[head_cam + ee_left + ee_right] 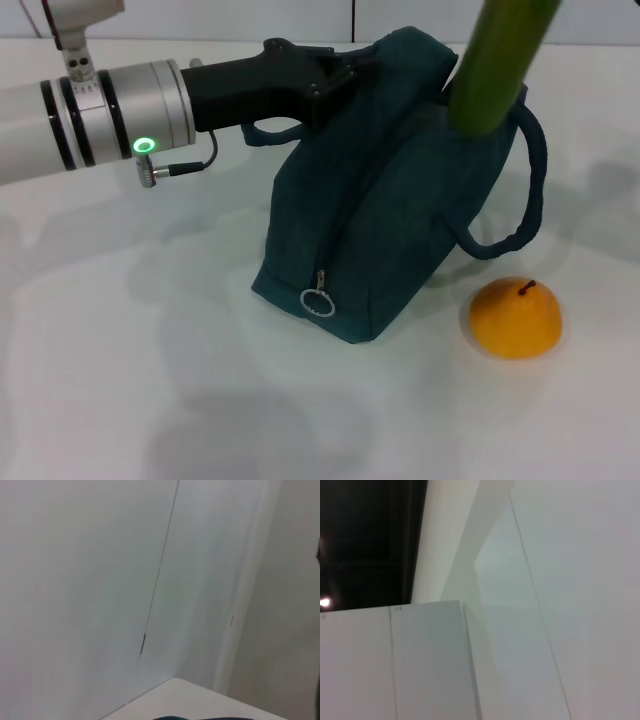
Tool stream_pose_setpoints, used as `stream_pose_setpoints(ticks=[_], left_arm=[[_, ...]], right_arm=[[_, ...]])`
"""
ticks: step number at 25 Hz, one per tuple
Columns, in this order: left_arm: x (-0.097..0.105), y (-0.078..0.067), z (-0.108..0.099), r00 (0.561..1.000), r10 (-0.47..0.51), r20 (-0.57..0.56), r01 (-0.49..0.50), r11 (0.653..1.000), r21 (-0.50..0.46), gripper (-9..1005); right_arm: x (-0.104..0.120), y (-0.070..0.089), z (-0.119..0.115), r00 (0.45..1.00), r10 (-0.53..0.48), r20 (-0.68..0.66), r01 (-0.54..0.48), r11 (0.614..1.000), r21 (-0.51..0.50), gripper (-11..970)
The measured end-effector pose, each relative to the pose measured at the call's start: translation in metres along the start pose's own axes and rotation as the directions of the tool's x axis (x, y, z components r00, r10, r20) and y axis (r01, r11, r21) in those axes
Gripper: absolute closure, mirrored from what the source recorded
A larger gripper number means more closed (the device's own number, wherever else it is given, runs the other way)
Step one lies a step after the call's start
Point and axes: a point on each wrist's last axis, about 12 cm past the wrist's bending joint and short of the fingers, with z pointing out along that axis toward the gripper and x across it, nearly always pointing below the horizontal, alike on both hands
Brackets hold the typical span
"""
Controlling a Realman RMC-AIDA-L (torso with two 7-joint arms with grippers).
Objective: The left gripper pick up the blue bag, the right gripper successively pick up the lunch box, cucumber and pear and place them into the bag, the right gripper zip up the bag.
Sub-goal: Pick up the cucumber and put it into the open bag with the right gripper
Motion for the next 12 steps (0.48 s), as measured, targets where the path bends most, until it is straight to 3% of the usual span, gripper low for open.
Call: stream_pose_setpoints(ticks=[7, 12], left_arm=[[-0.001, -0.001, 0.001, 1.0, 0.018, 0.0, -0.018, 1.0, 0.011, 959], [-0.001, -0.001, 0.002, 1.0, 0.02, 0.0, -0.02, 1.0, 0.013, 959]], right_arm=[[0.011, -0.01, 0.018, 0.999, 0.046, -0.006, -0.046, 0.999, 0.012, 413], [0.025, -0.007, 0.021, 0.998, 0.043, -0.054, -0.043, 0.999, -0.002, 413]])
